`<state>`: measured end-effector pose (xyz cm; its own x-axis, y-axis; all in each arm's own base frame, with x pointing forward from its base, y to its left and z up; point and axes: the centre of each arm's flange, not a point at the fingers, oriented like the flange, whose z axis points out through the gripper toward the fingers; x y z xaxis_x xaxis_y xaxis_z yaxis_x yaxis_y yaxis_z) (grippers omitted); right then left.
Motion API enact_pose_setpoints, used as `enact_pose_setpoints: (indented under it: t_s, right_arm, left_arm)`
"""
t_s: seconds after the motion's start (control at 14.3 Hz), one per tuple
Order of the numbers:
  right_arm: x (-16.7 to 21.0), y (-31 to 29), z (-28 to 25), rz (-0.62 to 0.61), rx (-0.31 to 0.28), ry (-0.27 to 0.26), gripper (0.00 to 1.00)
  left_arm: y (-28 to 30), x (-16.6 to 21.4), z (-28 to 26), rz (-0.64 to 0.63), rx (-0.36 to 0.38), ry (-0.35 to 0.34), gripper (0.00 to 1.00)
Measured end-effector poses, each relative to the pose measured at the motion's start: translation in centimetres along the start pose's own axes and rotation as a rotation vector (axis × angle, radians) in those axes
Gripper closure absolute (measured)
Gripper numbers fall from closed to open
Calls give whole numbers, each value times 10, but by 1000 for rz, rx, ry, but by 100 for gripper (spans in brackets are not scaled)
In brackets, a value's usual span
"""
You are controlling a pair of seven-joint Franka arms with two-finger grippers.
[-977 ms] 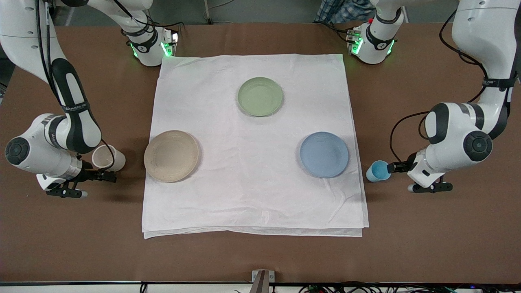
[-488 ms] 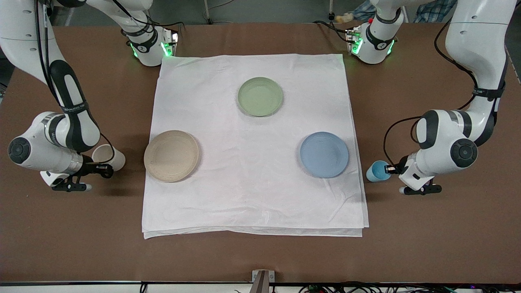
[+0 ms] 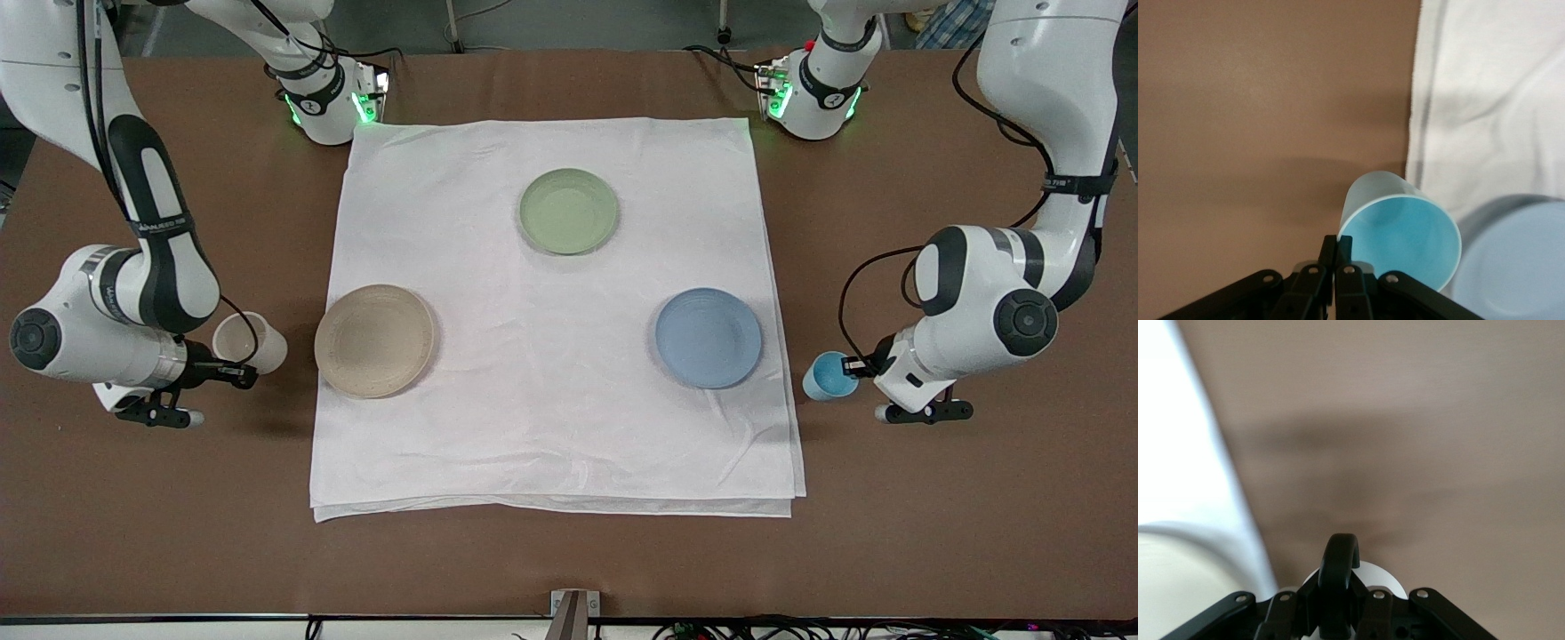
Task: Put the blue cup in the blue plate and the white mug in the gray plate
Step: 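Carry the mug onto the beige plate while the left gripper carries the cup, then release the mug with the right gripper while the left gripper releases the cup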
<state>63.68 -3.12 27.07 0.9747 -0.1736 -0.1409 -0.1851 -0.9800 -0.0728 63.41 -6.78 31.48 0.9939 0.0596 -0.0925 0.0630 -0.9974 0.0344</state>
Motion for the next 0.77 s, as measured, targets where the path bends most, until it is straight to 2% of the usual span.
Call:
enact_pose_setpoints:
  t_s: [0.21,0.42,0.7,0.77]
  right_arm:
    - [-28,-88,-7,73,13,-7,89]
    - [-63,-142,25,100,9,27,89]
    - [-85,-138,64,111,-6,36,88]
    - [-83,-135,62,116,-4,41,79]
  left_arm:
    - [71,-30,-33,-29,22,-4,97]
    - [151,-67,-14,-47,50,-34,97]
    - [160,-79,27,-56,75,-83,97]
    - [157,-77,36,-61,72,-80,97]
